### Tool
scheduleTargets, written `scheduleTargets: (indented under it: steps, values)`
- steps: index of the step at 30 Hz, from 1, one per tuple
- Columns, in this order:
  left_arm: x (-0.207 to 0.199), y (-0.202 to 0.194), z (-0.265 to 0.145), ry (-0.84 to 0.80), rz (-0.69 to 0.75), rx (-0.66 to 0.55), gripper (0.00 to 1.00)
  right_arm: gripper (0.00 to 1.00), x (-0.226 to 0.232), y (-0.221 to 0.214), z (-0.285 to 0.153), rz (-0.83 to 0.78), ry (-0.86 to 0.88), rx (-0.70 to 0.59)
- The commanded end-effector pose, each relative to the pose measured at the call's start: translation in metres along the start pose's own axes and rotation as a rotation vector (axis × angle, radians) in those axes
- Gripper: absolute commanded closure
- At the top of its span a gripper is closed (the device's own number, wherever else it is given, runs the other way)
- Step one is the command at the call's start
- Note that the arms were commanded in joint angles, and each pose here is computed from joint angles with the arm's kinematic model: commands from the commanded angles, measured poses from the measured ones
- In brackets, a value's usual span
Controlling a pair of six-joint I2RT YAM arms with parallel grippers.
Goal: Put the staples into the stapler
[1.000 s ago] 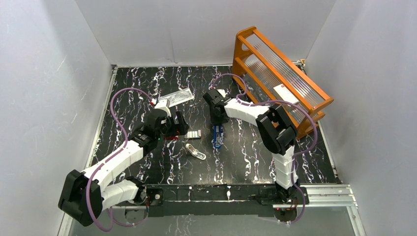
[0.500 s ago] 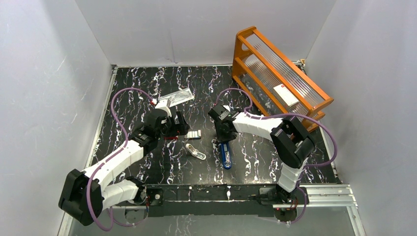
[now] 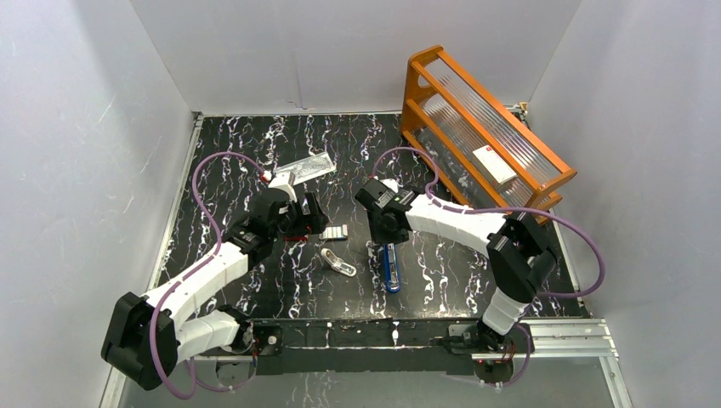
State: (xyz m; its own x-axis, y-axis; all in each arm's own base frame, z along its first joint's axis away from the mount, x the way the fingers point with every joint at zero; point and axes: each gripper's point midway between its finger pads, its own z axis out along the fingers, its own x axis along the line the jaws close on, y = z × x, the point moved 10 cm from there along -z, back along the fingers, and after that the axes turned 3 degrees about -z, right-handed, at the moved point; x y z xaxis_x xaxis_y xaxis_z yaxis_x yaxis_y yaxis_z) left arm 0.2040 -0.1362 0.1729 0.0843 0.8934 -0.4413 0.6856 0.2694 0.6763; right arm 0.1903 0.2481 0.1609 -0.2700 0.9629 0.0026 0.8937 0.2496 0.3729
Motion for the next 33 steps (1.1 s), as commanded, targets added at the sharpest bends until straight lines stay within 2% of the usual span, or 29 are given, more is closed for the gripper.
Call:
scheduleTargets:
  steps: [1, 7, 16, 28, 33]
  values:
    - [-0.001, 0.002, -0.001, -0.011, -0.006, -0.009, 0.12, 0.51, 0.001, -0.008, -0.017, 0.051, -0.033, -0.002]
    - [-0.001, 0.001, -0.002, -0.009, -0.006, -0.006, 0.12, 0.62, 0.004, -0.019, -0.007, 0.065, -0.061, 0.038]
    - [0.0, 0.0, 0.0, -0.007, -0.007, -0.001, 0.12, 0.61, 0.004, -0.022, 0.0, 0.064, -0.097, 0.051]
    - [0.0, -0.001, 0.001, -0.006, -0.007, 0.006, 0.12, 0.62, 0.009, -0.026, 0.007, 0.062, -0.038, 0.072]
    - [0.001, -0.002, 0.001, -0.004, -0.009, 0.008, 0.12, 0.67, 0.008, -0.024, 0.003, 0.064, -0.034, 0.049]
